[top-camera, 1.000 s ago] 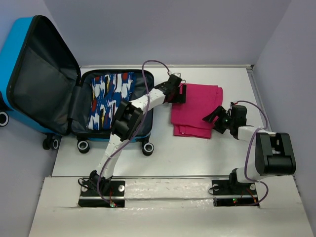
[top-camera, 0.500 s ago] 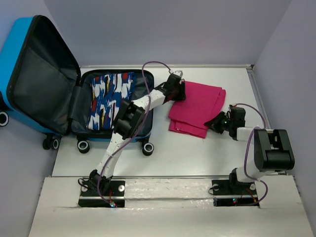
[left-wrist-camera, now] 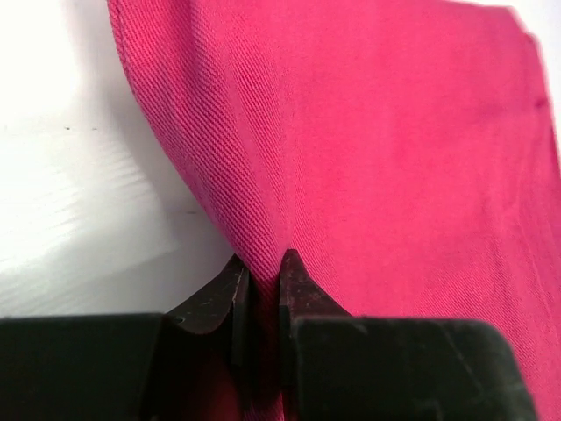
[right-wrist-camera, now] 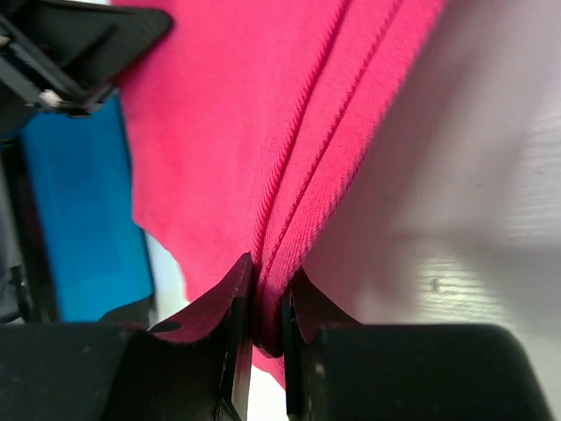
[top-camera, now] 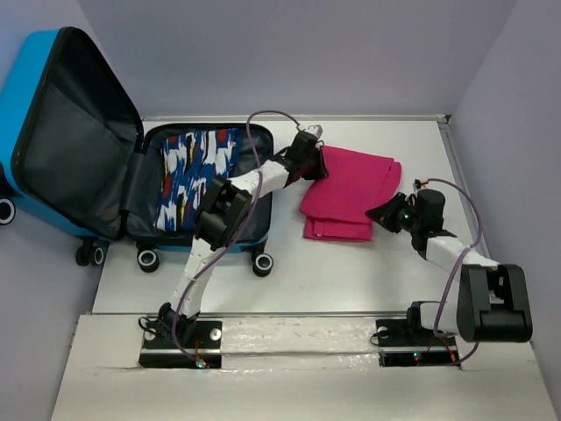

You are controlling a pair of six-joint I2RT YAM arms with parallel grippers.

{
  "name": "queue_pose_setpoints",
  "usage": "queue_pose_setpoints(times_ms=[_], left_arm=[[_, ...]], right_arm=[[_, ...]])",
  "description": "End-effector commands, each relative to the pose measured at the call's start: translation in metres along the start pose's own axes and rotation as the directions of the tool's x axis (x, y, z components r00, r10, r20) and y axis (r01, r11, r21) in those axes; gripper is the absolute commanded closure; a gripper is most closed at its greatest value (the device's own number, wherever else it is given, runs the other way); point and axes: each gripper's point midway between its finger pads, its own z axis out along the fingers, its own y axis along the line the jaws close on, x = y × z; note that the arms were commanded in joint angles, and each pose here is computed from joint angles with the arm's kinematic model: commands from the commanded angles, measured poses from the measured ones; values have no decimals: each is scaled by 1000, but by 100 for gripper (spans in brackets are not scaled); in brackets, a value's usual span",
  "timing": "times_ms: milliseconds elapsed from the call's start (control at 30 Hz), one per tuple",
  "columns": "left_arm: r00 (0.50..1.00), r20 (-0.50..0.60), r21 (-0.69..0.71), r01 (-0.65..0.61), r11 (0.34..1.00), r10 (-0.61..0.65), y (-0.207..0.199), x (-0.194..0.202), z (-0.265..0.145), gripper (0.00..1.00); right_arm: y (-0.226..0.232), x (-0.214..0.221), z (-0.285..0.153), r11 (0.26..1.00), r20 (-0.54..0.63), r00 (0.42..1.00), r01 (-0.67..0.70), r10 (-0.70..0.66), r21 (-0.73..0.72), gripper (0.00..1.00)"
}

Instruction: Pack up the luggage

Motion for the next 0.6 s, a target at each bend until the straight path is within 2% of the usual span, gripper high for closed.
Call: queue_pose_setpoints(times_ms=[0,167,333,500,533,567], left_arm=[[981,193,177,-63,982,28,-85,-88,-83,94],[963,269,229,-99,968,35,-116,-127,-127,94],[944,328,222,-122,967,44,-124,-168,-180,94],[896,441,132,-115,985,46,-93,-223,-252,94],[888,457,71,-91,993,48,-67,-234,-265,94],[876,480,44,-81,996,50,-56,-241,-286,94]], right_arm=[[58,-45,-25,987,137,984,125,-110,-104,93],[109,-66,-58,961,206,963,209,-172,-178,93],[169,-66,-71,926,209,950,282,-232,-251,93],[254,-64,-72,863,231,928,361,-294,-354,93],[265,-49,-56,858,185,934,355,-307,-371,93],[276,-45,-50,850,177,933,359,-314,-384,93]])
